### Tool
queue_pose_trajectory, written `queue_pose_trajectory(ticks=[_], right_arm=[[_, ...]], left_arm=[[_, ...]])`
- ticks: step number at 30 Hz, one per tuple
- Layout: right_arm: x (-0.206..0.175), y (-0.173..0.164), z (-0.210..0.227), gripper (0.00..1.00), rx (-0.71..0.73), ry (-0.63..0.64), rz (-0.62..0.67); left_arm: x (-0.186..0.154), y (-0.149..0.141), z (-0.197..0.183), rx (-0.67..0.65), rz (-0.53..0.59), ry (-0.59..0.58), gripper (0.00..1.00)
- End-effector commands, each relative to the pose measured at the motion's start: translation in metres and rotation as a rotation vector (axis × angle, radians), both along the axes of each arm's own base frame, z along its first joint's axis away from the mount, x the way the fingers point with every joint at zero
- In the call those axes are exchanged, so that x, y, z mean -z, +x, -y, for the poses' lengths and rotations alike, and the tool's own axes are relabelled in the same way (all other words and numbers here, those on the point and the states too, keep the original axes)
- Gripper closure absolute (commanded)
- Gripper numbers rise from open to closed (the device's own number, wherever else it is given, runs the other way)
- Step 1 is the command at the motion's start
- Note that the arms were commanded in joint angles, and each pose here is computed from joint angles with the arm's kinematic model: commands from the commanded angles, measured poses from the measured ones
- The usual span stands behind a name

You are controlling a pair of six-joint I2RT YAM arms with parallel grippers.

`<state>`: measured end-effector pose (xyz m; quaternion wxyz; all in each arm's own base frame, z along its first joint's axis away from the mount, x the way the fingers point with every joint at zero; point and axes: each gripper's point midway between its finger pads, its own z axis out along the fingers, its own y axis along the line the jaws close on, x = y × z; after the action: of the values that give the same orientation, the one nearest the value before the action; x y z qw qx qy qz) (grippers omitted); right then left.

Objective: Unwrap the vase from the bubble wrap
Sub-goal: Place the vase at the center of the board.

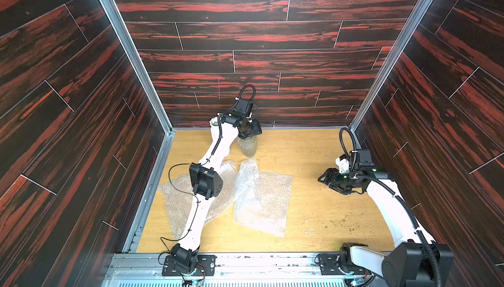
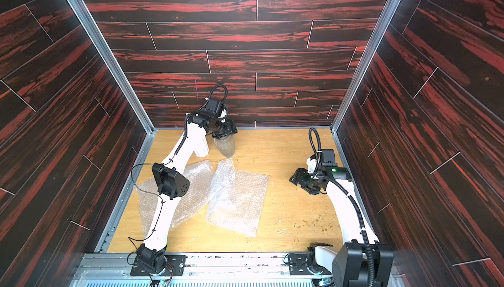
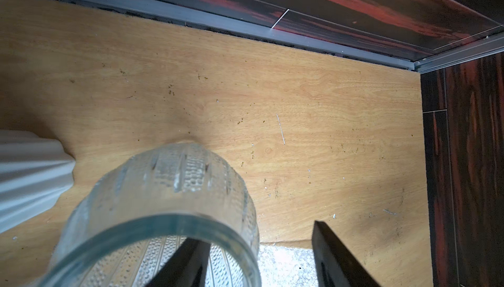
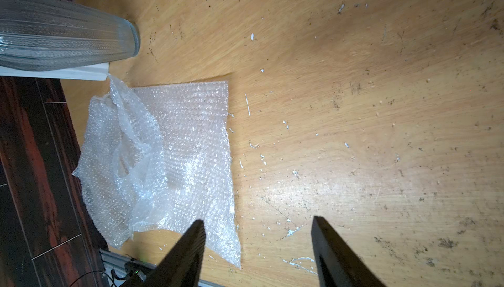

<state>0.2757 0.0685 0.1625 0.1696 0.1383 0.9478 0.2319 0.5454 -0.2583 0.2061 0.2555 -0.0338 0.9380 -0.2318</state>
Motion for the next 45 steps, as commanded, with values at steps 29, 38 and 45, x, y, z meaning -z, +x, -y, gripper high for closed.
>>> queue_pose_trajectory(ticks=[29,38,45], right_arm=[[-0.029,0.019,0.016,0.1,0.035,-0.1,0.149],[-0.1,0.039,0.018,0.01,0.024,-0.124,0.384],[-0.112,0.034,0.065,0.01,0.262,-0.306,0.676]], left_arm=[[-0.111,-0.044,-0.011,0.116,0.184,-0.013,0.18],[-0.169,-0.176,-0.046,0.222,0.299,0.116,0.02],[-0.116,-0.27,-0.17,-0.178,0.502,0.238,0.0]])
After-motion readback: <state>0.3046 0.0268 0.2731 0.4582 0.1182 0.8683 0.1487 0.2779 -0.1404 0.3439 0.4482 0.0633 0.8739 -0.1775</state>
